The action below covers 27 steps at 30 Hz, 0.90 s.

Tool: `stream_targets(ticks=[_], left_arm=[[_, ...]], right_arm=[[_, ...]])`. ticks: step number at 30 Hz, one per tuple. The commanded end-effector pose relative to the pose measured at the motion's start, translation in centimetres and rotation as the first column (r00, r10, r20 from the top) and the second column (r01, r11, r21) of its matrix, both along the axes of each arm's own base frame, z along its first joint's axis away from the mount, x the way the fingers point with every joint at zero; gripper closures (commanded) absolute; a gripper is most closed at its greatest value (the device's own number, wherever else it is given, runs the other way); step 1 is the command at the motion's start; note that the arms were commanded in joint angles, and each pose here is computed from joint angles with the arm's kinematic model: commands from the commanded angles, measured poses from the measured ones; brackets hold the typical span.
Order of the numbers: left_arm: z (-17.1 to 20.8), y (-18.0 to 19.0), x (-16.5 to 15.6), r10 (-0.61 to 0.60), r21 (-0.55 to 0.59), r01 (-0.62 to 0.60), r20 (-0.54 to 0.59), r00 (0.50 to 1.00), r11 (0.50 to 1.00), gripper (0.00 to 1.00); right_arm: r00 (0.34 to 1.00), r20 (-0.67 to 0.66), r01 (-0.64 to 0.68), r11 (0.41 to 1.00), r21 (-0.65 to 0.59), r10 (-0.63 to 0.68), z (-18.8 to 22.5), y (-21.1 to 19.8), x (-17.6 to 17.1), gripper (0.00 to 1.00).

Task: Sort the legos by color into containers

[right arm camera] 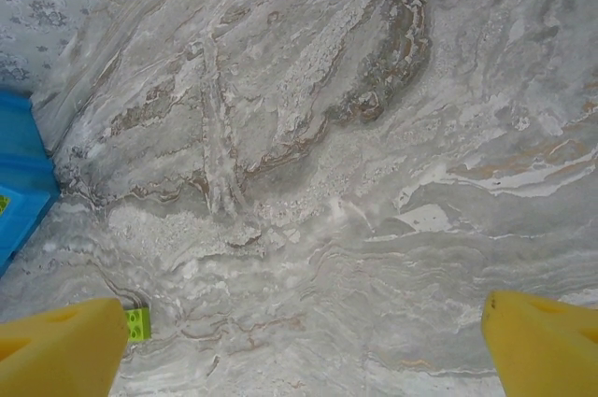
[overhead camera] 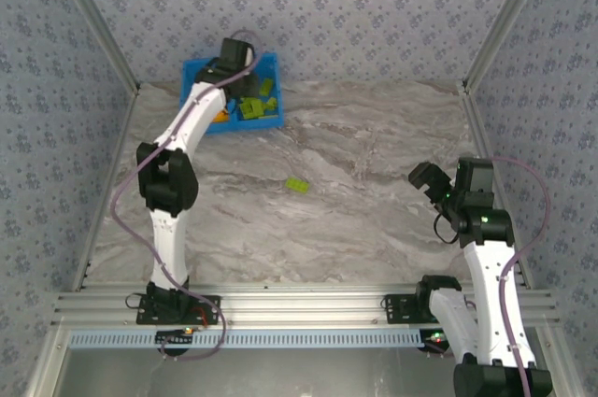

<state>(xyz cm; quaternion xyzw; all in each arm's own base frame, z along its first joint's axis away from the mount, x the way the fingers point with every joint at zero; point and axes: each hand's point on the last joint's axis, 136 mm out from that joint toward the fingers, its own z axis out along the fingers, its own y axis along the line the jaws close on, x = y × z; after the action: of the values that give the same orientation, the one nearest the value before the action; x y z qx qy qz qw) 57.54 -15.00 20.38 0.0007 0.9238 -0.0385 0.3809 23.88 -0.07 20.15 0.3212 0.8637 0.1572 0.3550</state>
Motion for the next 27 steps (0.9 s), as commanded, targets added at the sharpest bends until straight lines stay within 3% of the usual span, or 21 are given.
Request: stream_targets(ticks=[1,11,17,21,24,27], left_arm=[[-2.1,4.3,0.8,0.135,-0.024,-0.139,-0.110,0.985,0.990,0.72],[-4.3,11.6,4.9,0.295,-0.212,-0.324,-0.158,0.942,0.922,0.64],[-6.9,11.8,5.1,0.280,-0.233,-0.330,-0.222,0.934,0.915,0.59],[-5.7,11.1,5.0,0.243,-0.268,-0.295,-0.212,0.947,0.917,0.50],[-2.6,10.1,4.7,0.196,-0.281,-0.234,-0.156,0.968,0.931,0.45],[1.7,9.2,3.8,0.168,-0.287,-0.186,-0.089,0.982,0.940,0.43]], right_arm=[[0.999,-0.028,0.019,1.000,0.005,-0.019,-0.6,-0.2,-0.8,0.00],[0.999,-0.018,0.029,1.000,0.003,-0.029,-0.3,-0.4,-0.8,0.00],[0.999,-0.004,0.033,0.999,0.007,-0.033,-0.1,-0.4,-0.4,0.00],[1.000,0.010,0.017,1.000,0.019,-0.017,0.2,-0.1,-0.1,0.00],[0.985,0.105,-0.139,0.990,0.018,0.136,1.9,2.2,1.1,0.00],[0.912,0.199,-0.350,0.934,-0.077,0.358,3.8,5.6,1.8,0.00]])
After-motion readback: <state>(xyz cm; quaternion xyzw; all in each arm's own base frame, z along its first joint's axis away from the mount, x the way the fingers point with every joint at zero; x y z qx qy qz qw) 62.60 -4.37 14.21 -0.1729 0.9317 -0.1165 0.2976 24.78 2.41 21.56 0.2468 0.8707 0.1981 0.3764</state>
